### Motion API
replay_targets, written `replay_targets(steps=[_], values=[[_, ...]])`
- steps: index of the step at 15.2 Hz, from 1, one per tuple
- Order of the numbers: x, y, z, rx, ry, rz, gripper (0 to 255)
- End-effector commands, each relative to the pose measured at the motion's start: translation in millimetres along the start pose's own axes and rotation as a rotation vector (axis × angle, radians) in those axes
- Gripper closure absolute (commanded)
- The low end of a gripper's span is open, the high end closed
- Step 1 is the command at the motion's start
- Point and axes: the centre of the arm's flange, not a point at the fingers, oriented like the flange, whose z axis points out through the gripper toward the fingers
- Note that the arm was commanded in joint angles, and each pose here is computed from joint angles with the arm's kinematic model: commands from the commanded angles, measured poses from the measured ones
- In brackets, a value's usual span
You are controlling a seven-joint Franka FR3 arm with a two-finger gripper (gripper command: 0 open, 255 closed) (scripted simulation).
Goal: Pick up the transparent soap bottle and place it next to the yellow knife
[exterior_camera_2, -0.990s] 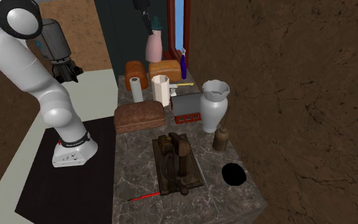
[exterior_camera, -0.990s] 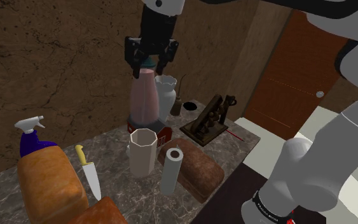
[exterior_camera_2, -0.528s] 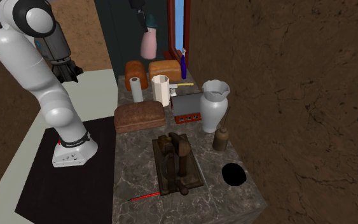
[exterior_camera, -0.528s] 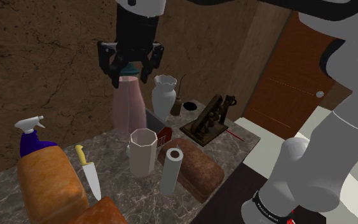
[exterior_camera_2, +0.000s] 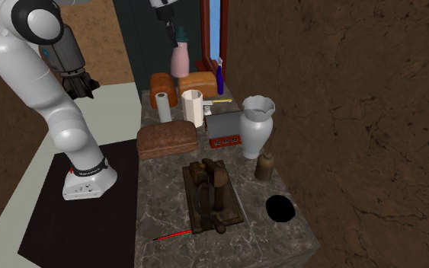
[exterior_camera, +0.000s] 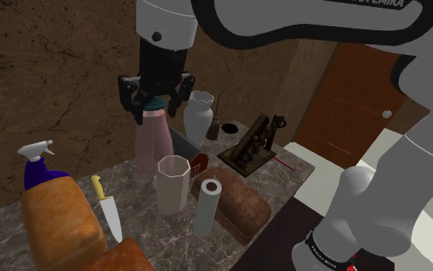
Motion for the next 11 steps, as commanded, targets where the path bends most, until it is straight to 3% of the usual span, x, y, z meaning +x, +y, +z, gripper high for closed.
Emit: replay_targets(steps=[1,11], values=[[-3,1,11,0.001,0.001,0.000,255],[-15,0,62,0.001,0.001,0.000,255]])
